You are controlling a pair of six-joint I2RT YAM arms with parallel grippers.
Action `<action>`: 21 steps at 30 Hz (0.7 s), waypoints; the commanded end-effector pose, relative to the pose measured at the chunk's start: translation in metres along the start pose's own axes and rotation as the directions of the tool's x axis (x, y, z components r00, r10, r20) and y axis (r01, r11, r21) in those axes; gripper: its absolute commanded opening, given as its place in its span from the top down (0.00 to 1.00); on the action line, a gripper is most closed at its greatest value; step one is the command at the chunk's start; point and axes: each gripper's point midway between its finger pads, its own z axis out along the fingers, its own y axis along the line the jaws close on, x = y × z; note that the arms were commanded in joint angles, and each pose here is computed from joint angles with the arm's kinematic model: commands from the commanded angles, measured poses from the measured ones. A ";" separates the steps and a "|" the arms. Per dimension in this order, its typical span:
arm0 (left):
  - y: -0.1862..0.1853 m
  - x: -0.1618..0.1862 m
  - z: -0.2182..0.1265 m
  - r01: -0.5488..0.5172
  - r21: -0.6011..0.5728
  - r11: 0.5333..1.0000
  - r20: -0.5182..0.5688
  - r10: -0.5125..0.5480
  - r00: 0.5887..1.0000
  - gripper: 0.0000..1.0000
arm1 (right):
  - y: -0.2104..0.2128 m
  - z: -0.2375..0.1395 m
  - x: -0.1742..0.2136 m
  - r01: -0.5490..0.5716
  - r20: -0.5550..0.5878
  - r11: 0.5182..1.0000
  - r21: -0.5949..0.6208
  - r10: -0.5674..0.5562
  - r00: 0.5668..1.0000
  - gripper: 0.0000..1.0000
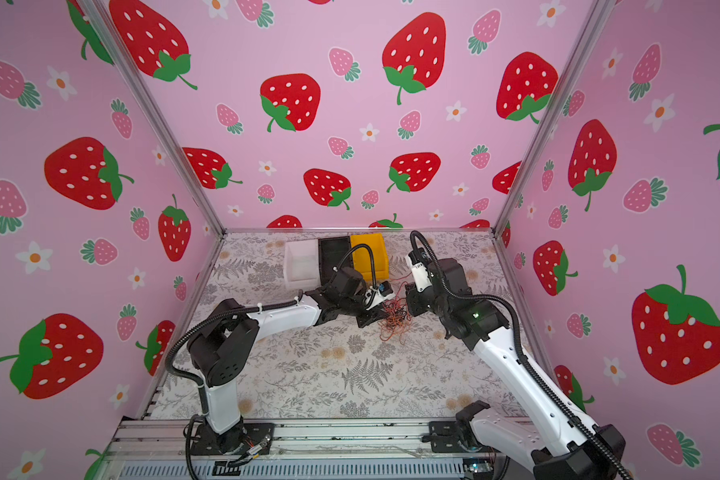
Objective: Untangle the cables
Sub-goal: 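Pin the wire pile with the left gripper while right grasps a red wire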
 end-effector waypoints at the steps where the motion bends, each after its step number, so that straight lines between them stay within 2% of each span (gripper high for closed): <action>1: 0.009 -0.024 -0.009 -0.041 -0.059 0.997 0.059 0.045 0.997 0.77 | -0.004 -0.023 -0.029 -0.007 0.106 0.999 0.037 0.003 0.994 1.00; 8: 0.015 -0.018 -0.026 -0.044 -0.104 0.994 0.055 0.050 0.997 0.98 | -0.040 -0.048 -0.035 -0.048 0.136 0.969 0.242 0.015 0.991 1.00; 13: 0.021 -0.013 -0.044 -0.025 -0.122 0.992 0.066 0.034 0.997 1.00 | -0.065 -0.056 -0.030 -0.087 0.125 0.938 0.334 0.047 0.991 1.00; 21: 0.030 -0.001 -0.062 0.008 -0.148 0.989 0.060 0.001 0.998 1.00 | -0.085 -0.063 -0.035 -0.144 0.151 0.922 0.359 0.094 0.984 1.00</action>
